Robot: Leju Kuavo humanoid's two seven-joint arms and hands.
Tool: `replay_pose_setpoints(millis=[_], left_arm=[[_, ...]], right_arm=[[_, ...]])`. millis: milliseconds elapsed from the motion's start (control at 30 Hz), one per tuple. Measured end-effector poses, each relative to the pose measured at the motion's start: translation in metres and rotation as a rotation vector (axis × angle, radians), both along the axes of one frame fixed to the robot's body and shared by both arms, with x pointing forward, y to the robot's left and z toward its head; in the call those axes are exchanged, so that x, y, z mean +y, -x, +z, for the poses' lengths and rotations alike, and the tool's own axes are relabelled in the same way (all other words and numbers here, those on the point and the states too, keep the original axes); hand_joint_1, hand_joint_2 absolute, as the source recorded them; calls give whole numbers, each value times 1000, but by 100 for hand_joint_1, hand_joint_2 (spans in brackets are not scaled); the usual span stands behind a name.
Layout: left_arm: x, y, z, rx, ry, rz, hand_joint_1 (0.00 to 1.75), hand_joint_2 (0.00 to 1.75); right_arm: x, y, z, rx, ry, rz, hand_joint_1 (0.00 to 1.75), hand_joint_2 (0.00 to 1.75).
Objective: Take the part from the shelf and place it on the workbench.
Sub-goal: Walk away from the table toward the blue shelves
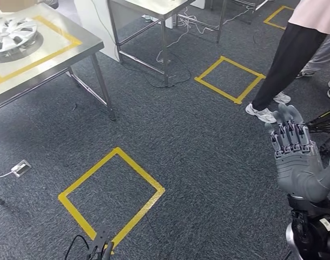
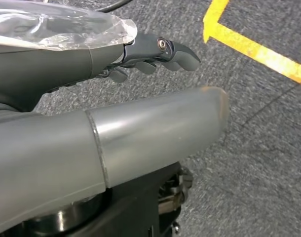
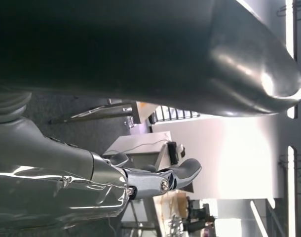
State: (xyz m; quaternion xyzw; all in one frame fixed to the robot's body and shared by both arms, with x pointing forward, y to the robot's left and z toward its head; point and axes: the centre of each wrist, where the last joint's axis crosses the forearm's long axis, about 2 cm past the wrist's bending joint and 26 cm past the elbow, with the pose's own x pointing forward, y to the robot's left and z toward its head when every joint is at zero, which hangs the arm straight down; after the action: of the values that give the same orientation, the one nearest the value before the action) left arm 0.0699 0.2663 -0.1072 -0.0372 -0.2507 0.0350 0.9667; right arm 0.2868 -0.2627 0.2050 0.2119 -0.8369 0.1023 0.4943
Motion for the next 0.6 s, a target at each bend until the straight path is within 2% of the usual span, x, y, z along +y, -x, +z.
replay_pose_setpoints(millis=[600], left_arm=[[2,-1,0,-2,-3,1,0,0]], right_arm=[[0,0,0,1,0,1,0,0]])
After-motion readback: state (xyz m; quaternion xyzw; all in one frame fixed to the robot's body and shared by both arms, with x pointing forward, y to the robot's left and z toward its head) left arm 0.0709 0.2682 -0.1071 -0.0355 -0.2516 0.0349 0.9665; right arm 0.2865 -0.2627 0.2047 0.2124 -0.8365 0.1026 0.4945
